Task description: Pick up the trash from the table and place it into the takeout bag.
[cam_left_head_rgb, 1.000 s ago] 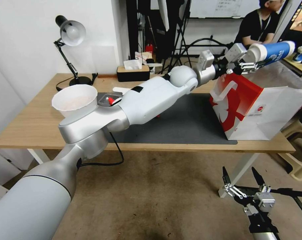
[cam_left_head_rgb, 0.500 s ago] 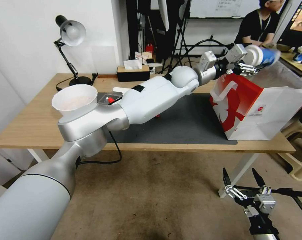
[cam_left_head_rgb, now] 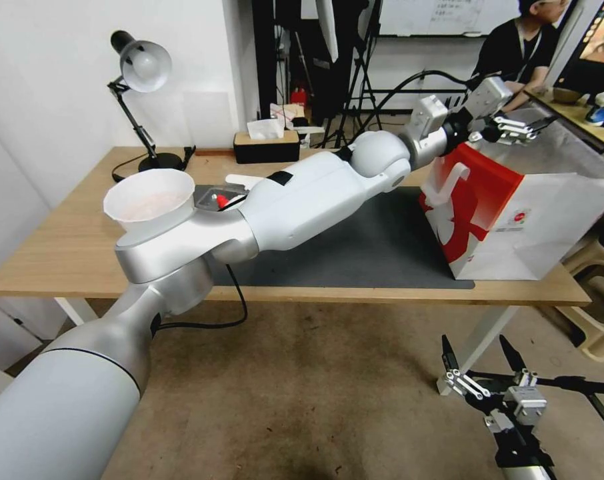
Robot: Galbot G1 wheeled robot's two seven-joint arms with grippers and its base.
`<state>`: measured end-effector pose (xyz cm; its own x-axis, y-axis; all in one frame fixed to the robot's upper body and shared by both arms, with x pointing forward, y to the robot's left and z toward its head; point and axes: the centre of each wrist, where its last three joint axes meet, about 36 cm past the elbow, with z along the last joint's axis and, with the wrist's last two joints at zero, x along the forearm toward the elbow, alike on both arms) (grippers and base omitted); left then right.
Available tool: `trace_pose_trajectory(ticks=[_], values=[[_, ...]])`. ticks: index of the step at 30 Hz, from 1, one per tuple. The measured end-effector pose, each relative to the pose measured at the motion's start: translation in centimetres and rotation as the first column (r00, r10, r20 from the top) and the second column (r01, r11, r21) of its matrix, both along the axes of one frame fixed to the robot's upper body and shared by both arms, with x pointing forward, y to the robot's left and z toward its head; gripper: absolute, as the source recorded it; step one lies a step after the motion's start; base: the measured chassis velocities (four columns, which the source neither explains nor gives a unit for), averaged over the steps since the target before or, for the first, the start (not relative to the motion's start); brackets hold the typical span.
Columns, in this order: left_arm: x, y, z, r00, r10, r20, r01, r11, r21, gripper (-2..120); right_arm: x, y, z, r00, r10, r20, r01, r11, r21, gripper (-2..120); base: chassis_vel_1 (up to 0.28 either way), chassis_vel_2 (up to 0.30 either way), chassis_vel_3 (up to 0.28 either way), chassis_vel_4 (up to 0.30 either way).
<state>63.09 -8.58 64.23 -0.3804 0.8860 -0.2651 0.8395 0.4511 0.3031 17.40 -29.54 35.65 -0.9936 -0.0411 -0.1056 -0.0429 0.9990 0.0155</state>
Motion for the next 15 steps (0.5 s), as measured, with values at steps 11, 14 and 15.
trace_pose_trajectory(ticks=[11, 14, 15], values=[[-2.4, 6.4, -2.6, 0.928, 0.359, -0.098, -0.355, 0.933, 0.056, 100, 0.2, -0.1, 0.1, 1.000, 0.015, -0.005, -0.015, 1.000, -0.013, 100, 0.000, 0.000, 0.000, 0.000], [-3.6, 7.3, -3.3, 0.890, 0.449, -0.075, -0.447, 0.894, 0.044, 100, 0.2, -0.2, 0.2, 1.000, 0.015, -0.005, -0.016, 1.000, -0.014, 100, 0.000, 0.000, 0.000, 0.000], [-4.3, 7.6, -3.5, 0.875, 0.480, -0.065, -0.479, 0.877, 0.043, 100, 0.2, -0.1, 0.1, 1.000, 0.015, -0.006, -0.015, 1.000, -0.014, 100, 0.000, 0.000, 0.000, 0.000]])
